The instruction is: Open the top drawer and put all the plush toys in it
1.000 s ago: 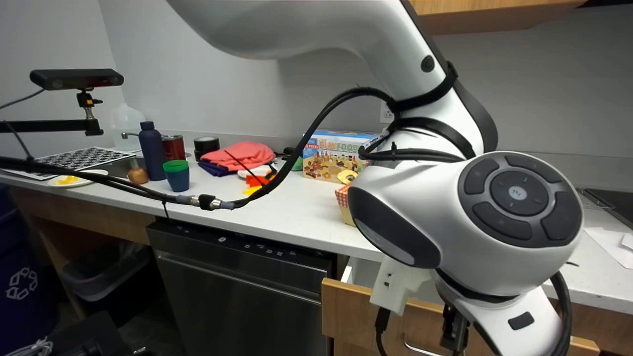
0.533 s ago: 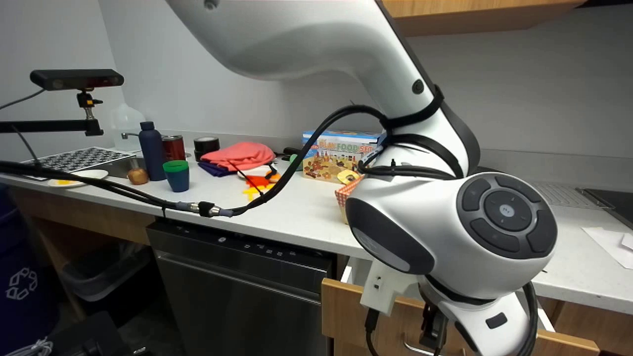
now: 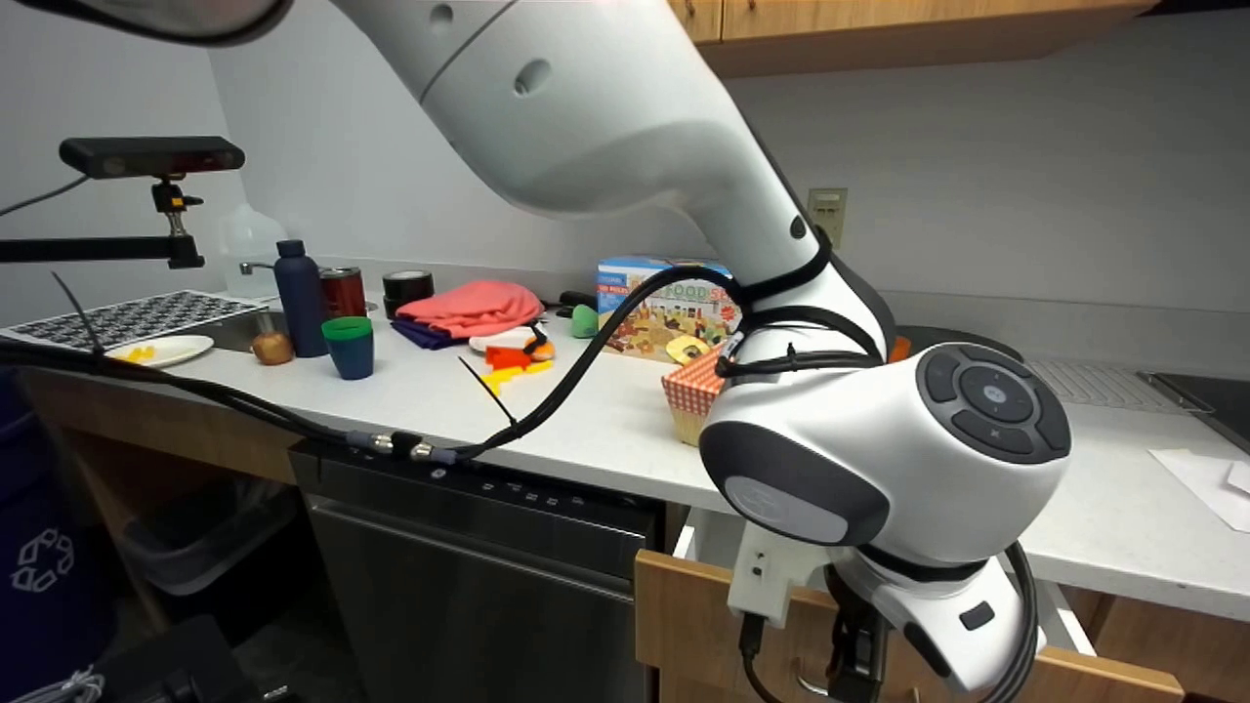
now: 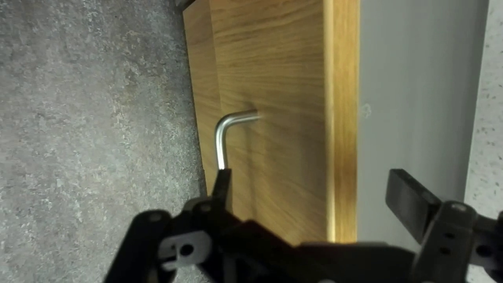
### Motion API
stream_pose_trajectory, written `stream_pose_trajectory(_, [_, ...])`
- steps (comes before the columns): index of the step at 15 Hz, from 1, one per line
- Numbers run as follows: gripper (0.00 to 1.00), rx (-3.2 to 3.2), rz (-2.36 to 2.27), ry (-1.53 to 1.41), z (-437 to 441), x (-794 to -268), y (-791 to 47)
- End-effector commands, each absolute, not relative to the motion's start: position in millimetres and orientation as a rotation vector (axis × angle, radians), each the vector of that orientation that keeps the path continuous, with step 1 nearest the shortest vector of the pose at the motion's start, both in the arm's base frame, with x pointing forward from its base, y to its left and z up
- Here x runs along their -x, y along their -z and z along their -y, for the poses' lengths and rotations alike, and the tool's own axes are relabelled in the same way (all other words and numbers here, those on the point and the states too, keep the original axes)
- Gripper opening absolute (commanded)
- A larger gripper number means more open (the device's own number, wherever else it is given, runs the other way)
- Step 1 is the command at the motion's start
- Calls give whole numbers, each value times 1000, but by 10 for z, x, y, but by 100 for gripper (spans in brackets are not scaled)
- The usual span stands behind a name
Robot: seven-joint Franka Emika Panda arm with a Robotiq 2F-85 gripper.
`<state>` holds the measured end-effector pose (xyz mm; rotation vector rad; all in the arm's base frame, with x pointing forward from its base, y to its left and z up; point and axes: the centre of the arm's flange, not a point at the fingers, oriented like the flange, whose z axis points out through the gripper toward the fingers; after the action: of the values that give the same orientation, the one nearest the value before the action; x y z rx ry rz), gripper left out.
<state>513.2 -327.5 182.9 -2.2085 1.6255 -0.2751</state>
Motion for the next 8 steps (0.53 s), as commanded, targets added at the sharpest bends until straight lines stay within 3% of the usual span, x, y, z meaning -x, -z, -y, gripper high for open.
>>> stream_pose_trajectory(1, [100, 2277, -1673, 170, 3356, -5282, -1810])
stream_pose_trajectory(8, [100, 2484, -1756, -15, 3391, -5101, -1869])
